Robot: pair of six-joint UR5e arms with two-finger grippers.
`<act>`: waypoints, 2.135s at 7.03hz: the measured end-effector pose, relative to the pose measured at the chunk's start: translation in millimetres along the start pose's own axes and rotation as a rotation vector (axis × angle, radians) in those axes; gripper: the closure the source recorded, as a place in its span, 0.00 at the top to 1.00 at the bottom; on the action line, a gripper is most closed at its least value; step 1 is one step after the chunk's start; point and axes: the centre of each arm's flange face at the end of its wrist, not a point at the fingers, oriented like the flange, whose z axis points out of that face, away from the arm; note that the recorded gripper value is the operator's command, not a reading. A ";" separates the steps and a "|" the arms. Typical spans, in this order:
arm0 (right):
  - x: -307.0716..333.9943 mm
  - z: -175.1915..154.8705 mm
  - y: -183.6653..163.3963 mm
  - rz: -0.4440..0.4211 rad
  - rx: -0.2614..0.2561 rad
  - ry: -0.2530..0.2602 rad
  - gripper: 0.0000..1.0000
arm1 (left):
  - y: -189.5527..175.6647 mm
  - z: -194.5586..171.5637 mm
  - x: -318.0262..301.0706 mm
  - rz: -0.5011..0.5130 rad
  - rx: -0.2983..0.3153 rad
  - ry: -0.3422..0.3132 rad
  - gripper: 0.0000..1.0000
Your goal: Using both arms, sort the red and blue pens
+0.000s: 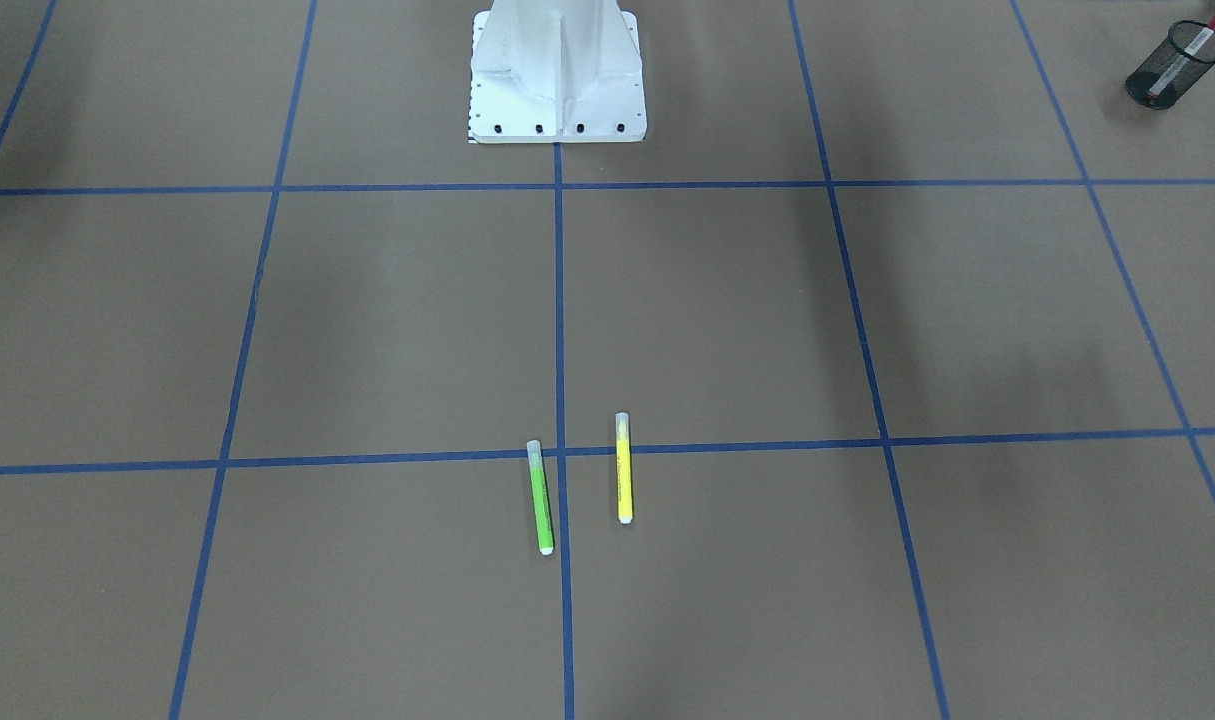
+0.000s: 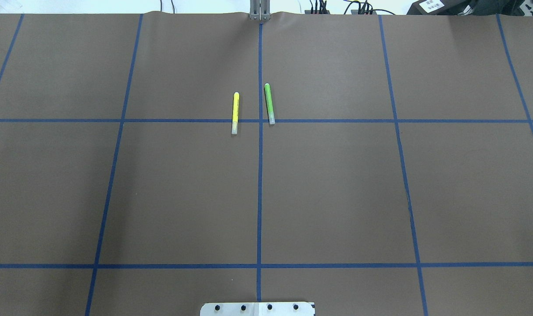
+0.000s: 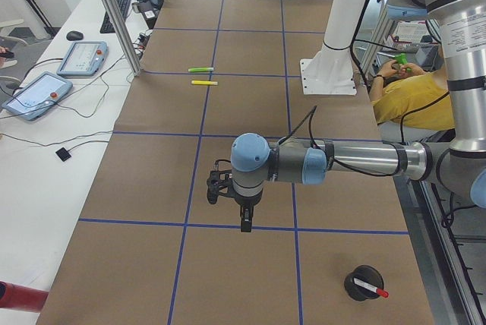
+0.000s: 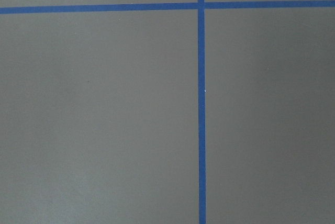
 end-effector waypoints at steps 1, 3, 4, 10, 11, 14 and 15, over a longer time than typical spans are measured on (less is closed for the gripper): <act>0.4 2.2 1.4 -0.001 -0.004 -0.003 0.05 | 1.0 -0.5 0.4 0.000 0.000 0.000 1.00; 0.6 3.7 1.7 -0.001 -0.006 -0.007 0.99 | 3.0 -1.7 1.9 0.002 0.002 0.003 1.00; 0.9 4.7 2.0 -0.014 -0.007 -0.009 1.00 | 3.2 -2.0 2.3 0.002 0.002 0.004 1.00; 1.7 -8.4 -11.9 -0.082 0.014 -0.001 1.00 | 3.3 -2.5 2.7 0.002 0.003 0.005 1.00; 1.1 -26.8 -28.0 -0.091 0.036 0.009 1.00 | 3.4 -2.3 2.6 0.002 0.002 0.005 1.00; 12.5 -121.7 -68.0 -0.038 0.176 0.033 1.00 | 4.3 2.5 -1.6 -0.007 -0.008 0.004 1.00; 20.6 -163.4 -73.9 -0.010 0.250 0.042 1.00 | 4.9 5.5 -4.3 -0.013 -0.015 0.004 1.00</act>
